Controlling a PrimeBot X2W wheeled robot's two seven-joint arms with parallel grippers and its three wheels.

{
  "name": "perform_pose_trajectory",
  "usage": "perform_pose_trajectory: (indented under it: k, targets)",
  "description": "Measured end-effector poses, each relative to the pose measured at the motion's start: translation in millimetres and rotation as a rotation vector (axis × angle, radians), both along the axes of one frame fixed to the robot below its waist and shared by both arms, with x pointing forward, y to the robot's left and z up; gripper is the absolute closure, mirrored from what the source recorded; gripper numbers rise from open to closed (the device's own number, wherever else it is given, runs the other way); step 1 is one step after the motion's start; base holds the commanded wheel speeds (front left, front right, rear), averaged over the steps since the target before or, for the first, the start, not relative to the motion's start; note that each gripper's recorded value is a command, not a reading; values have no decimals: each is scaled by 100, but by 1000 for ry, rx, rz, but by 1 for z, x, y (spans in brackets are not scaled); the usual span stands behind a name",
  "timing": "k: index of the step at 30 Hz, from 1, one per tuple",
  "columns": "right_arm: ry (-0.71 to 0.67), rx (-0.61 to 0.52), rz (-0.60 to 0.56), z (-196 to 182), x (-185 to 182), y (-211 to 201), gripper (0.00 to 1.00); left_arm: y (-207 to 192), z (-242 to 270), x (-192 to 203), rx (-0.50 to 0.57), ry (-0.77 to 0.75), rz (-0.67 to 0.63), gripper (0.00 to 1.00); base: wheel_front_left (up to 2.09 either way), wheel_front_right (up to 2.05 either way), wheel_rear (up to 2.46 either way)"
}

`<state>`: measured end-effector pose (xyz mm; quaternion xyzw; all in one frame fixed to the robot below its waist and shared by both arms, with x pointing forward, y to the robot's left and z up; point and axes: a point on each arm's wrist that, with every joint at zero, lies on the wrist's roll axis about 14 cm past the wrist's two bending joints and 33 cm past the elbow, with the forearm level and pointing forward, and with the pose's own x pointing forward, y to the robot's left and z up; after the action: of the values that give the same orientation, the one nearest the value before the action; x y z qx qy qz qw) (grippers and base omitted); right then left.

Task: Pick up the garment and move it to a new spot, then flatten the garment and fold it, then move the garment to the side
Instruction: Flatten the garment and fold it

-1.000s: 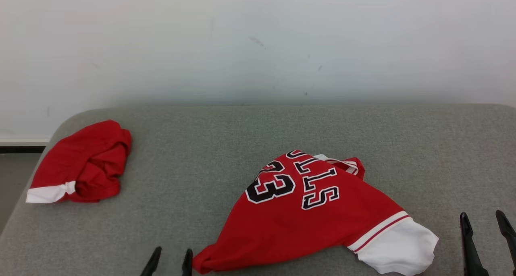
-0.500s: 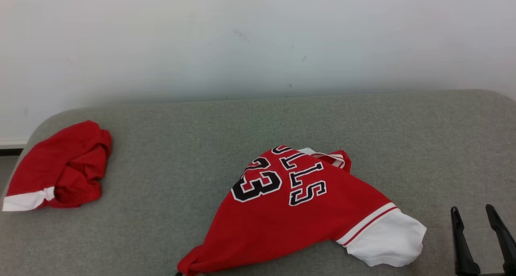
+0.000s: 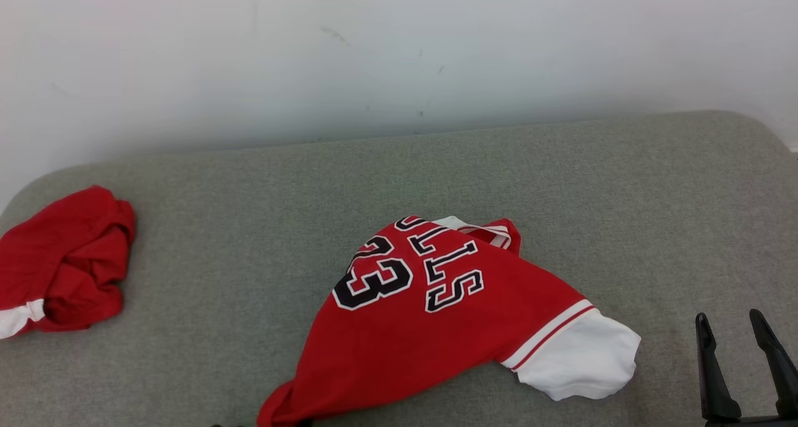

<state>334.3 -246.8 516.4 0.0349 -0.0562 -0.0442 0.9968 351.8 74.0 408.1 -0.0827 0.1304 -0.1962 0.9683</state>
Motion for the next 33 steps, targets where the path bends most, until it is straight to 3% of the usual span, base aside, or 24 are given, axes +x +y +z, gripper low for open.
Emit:
perform_pose_trajectory:
  k: [1, 2, 14, 18, 24, 28, 33]
  targets:
    - [2, 0, -2, -1, 0, -1, 0, 0, 1, 2, 0, -3, -3, 93, 0, 0, 0]
    - [3, 0, -4, -1, 0, -1, 0, 0, 1, 2, 3, -5, -10, 100, 0, 0, 0]
    - [-2, 9, 12, -1, 4, 4, 0, -28, -5, -33, -44, 105, -184, 100, 0, 0, 0]
    - [6, 14, 34, -4, 8, 12, 0, -20, 4, -46, -26, 161, -269, 100, 0, 0, 0]
    - [20, 22, 59, -9, 14, 21, 0, -7, 4, -78, 2, 357, -389, 100, 0, 0, 0]
    - [29, 30, 67, -12, 18, 25, 0, 22, -16, -92, 114, 509, -415, 100, 0, 0, 0]
    - [53, 40, 57, -20, 20, 24, 0, 39, -32, -73, 243, 512, -408, 100, 0, 0, 0]
